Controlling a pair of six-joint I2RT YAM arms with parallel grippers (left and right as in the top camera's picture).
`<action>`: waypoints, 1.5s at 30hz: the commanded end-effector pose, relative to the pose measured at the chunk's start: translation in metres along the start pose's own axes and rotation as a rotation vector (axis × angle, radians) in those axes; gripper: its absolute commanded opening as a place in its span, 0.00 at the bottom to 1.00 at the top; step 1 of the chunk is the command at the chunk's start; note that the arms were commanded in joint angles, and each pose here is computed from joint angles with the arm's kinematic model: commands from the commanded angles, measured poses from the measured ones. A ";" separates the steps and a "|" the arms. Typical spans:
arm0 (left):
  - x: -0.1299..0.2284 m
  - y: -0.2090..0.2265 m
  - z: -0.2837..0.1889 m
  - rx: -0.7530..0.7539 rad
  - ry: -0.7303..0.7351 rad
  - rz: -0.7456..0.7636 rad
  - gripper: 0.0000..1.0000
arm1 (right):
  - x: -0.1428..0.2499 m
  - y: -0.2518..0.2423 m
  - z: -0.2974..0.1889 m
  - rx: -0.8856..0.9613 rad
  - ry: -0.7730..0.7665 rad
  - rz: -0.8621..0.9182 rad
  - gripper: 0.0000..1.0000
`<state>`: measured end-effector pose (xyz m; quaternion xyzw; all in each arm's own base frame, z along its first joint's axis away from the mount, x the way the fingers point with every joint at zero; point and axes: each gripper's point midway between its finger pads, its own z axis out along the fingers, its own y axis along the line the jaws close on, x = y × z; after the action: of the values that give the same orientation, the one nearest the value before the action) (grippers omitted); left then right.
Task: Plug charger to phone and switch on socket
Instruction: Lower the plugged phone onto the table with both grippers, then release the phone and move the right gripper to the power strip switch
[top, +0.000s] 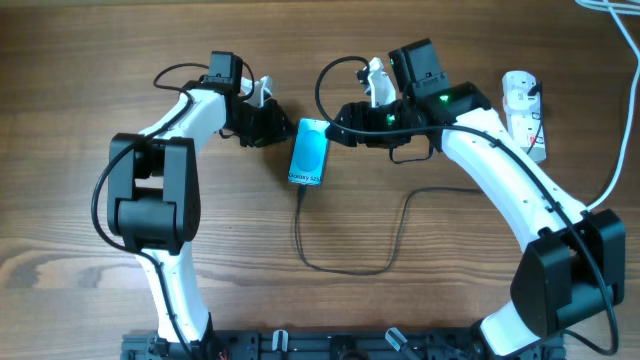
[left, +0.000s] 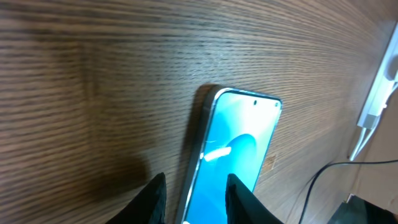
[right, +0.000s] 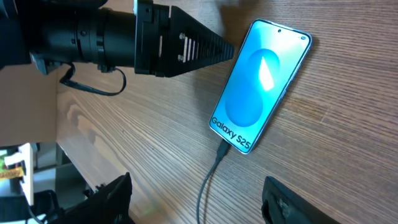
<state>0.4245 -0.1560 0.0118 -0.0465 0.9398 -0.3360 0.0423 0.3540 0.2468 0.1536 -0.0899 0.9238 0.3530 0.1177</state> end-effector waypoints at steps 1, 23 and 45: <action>-0.013 -0.004 -0.035 -0.053 -0.079 0.025 0.30 | -0.004 0.002 -0.009 0.026 -0.020 -0.073 0.63; 0.014 -0.143 -0.289 -0.093 -0.696 0.318 1.00 | -0.021 -0.192 -0.323 0.652 -0.674 0.544 0.04; 0.014 -0.143 -0.289 -0.092 -0.696 0.319 1.00 | -0.002 -0.357 -0.243 0.791 -0.649 0.673 0.04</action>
<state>0.3867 -0.0888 0.3229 -0.0142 0.8792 -0.2539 0.4028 0.4083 -0.1781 0.1377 0.3920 0.8595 0.0155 0.3277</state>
